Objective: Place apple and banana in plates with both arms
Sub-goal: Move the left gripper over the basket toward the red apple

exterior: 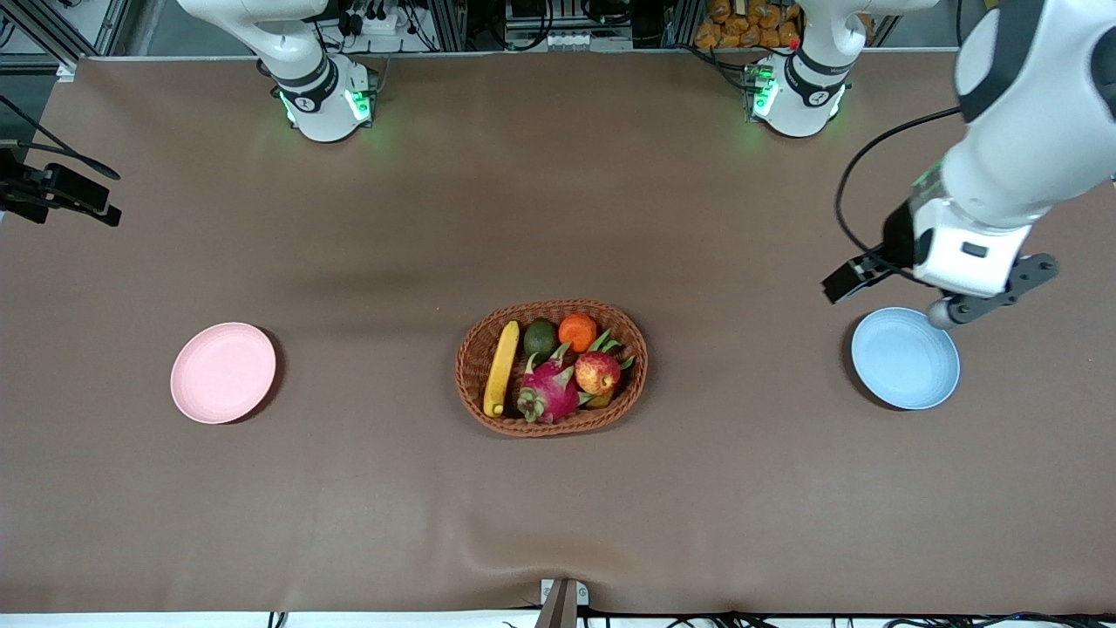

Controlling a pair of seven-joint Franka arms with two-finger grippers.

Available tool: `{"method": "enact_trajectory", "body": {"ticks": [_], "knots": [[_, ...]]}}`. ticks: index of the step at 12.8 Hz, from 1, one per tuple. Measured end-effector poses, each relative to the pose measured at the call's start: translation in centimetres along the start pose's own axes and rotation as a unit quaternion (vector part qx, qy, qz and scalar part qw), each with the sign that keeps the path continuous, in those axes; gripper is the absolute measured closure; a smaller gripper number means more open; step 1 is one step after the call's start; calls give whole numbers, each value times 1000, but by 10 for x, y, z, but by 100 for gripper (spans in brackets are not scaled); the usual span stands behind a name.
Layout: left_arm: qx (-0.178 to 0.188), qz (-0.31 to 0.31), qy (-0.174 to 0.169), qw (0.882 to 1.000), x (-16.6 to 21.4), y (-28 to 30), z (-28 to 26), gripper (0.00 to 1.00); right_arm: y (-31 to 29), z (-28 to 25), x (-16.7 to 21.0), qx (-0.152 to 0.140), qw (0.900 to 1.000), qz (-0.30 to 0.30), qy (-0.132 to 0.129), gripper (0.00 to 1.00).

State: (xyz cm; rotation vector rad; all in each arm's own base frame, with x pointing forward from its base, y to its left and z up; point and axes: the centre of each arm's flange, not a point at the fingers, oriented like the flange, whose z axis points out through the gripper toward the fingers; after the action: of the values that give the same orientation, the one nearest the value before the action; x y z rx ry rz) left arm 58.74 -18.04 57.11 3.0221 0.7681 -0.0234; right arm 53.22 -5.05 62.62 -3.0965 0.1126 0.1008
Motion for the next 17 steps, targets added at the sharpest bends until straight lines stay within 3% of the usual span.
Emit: {"method": "enact_trajectory", "body": {"ticks": [5, 9, 13, 17], "knots": [[-17, -82, 6, 997, -30, 62, 36, 0, 1, -2, 1, 0, 1000, 1, 5, 0], [-39, -159, 31, 986, -47, 127, 105, 0, 3, -9, 1, -1, 1000, 2, 14, 0], [-36, -196, 42, 979, -81, 175, 153, 0, 3, -11, 1, -1, 1000, 3, 16, 0], [-77, -210, 46, 974, -96, 203, 180, 0, 3, -11, 1, -2, 1000, 2, 16, 0]]}}
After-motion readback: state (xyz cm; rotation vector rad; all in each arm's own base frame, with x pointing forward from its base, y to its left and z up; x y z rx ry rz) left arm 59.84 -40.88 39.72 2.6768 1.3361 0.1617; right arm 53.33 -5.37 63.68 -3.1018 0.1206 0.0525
